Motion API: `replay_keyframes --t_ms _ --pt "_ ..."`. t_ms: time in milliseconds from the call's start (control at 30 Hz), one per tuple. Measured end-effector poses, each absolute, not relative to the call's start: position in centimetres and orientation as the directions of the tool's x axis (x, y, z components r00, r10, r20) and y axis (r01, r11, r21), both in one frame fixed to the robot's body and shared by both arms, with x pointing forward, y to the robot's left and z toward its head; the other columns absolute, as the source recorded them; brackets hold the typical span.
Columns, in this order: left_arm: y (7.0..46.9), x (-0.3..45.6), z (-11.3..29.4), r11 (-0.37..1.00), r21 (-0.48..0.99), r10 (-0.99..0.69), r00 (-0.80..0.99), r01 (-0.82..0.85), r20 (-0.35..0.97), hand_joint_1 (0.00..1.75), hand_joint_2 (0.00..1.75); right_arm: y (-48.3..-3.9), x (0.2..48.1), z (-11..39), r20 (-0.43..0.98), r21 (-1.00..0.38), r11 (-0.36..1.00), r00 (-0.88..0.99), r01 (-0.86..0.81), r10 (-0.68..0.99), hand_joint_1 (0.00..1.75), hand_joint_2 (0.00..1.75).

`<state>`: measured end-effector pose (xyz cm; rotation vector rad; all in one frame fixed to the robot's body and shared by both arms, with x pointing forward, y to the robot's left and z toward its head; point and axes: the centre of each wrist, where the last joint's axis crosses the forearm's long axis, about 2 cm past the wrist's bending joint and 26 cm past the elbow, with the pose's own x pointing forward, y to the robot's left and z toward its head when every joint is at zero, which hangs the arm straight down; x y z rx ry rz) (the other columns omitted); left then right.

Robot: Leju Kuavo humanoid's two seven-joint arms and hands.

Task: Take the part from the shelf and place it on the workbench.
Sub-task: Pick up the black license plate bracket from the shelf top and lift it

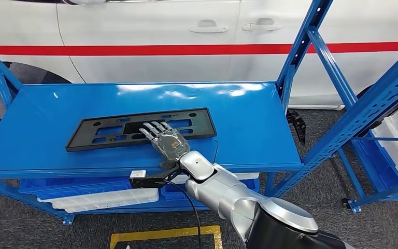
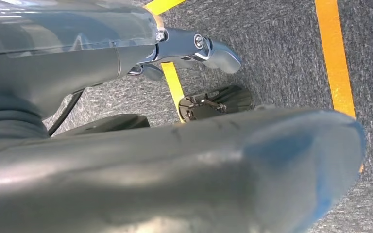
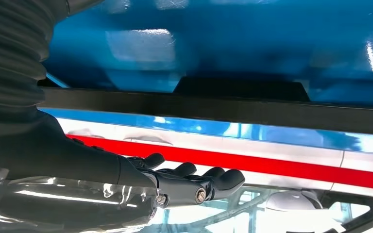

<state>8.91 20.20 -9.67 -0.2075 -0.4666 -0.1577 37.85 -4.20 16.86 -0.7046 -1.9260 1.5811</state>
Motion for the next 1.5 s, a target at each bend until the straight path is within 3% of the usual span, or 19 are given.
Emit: replay_keyframes --t_ms 1500 --pt "19.7 8.4 -9.7 0.956 -0.174 -0.121 0.859 0.235 0.497 0.00 0.00 -3.5 38.3 18.4 0.048 -0.985 0.153 -0.712 0.084 0.700 0.00 1.75"
